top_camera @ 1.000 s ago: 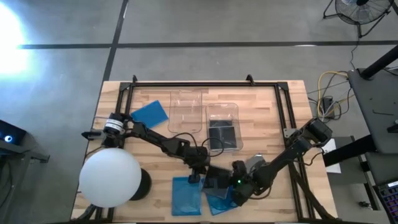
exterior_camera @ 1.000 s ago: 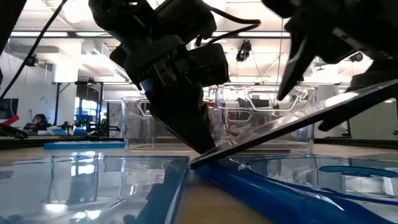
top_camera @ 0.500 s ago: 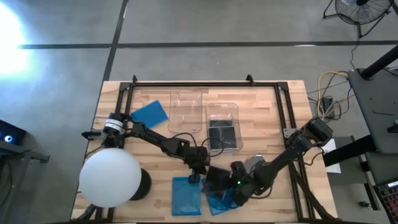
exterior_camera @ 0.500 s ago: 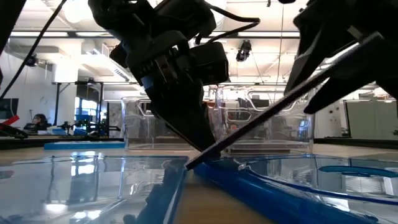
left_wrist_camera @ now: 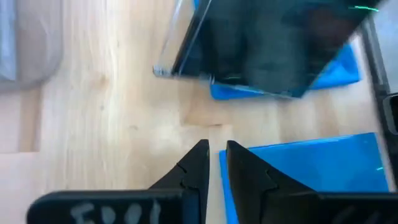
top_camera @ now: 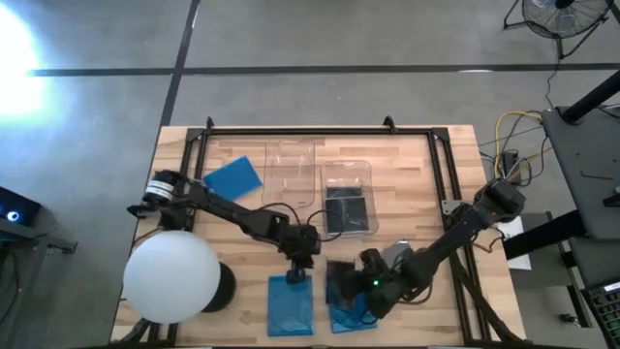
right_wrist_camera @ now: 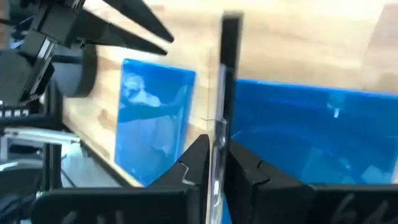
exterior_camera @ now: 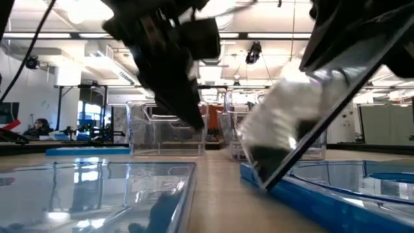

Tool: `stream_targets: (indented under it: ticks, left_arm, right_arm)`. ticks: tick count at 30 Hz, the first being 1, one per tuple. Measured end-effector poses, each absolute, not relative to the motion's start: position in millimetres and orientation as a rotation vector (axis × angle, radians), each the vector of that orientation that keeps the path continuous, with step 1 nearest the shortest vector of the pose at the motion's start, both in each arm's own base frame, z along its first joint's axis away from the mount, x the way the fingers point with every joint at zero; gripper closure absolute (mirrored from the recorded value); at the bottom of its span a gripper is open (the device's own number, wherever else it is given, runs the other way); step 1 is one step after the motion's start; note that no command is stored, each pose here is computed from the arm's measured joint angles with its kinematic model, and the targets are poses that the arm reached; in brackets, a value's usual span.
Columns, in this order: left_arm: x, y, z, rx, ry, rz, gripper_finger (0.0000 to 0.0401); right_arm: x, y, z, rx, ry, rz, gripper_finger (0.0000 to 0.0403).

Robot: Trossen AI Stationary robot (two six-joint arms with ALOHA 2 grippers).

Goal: Pick & place jewel cases by type
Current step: Put the black CD case into the right transparent bin

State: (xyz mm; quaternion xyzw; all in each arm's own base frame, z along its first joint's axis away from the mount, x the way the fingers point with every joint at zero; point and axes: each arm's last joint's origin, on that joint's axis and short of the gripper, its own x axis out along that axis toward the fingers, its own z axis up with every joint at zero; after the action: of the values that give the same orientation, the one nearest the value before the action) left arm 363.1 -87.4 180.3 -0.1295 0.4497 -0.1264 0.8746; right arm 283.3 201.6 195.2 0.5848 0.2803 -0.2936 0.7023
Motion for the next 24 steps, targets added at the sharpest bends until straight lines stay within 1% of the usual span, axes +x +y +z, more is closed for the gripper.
stream_targets:
  ticks: [3,7,11,14,18,21,24]
  left_arm:
    - [351,-91,197,-0.256,0.947,-0.240,0.0364]
    - [338,-94,219,-0.235,0.915,-0.194,0.0364]
    - [326,-93,240,-0.245,0.858,-0.138,0.0364]
    - [320,-89,250,-0.253,0.817,-0.086,0.0364]
    - [313,-86,257,-0.263,0.782,-0.046,0.0364]
    - [311,-85,258,-0.281,0.782,-0.026,0.0364]
    - [309,-84,257,-0.293,0.792,-0.007,0.0364]
  right_arm:
    - [276,195,216,1.278,0.605,-0.610,0.0371]
    - [261,175,253,1.229,0.518,-0.588,0.0371]
    - [242,141,288,1.154,0.418,-0.620,0.0371]
    - [229,107,306,1.083,0.390,-0.688,0.0371]
    - [221,59,313,1.041,0.423,-0.779,0.0372]
    - [226,28,307,1.065,0.487,-0.772,0.0372]
    - [239,3,295,1.095,0.517,-0.718,0.0372]
